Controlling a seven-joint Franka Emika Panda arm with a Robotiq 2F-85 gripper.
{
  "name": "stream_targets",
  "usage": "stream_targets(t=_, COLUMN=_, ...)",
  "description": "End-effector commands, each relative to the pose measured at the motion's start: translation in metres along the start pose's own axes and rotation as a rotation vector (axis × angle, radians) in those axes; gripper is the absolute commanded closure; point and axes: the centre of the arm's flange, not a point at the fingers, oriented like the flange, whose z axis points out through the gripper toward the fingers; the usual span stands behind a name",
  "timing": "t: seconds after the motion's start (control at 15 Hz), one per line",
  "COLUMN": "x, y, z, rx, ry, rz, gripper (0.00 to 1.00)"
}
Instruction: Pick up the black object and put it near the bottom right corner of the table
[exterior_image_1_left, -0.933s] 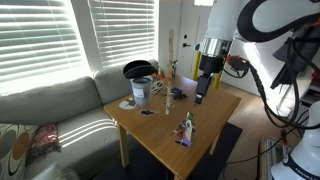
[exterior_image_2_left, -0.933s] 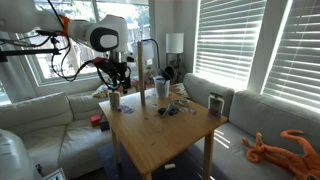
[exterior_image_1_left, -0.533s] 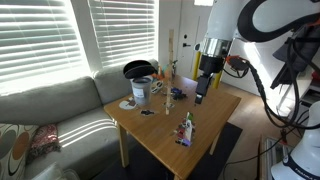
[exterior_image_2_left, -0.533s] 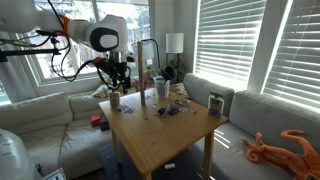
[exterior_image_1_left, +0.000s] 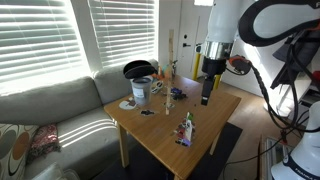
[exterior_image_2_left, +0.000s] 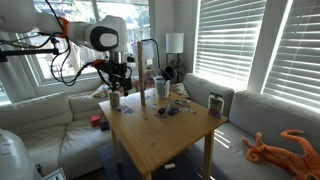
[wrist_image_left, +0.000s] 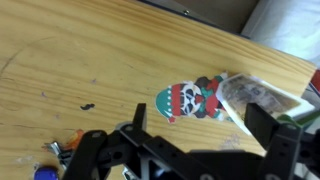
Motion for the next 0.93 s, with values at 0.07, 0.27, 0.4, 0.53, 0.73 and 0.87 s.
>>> stream_targets(t=0.07, x=-0.043, y=0.034, z=0.004, rx=-0.216, ry=-0.068, rz=-0.024, gripper=0.0)
stream_targets(t=0.27, x=-0.052, y=0.073, z=0.004, rx=-0.253, ry=-0.036, rz=0.151, gripper=0.0)
stream_targets(t=0.4, x=-0.038, y=0.065, z=0.005, rx=-0.23, ry=-0.063, rz=0.104, gripper=0.0)
stream_targets(t=0.53, x=-0.043, y=0.074, z=0.003, rx=-0.229, ry=-0.058, rz=0.131, gripper=0.0)
stream_targets(t=0.73, x=-0.04, y=0.079, z=0.005, rx=-0.264, ry=0.006, rz=0.09, gripper=0.0)
stream_targets(t=0.87, x=-0.042, y=0.102, z=0.002, rx=-0.291, ry=0.051, rz=-0.005, gripper=0.0)
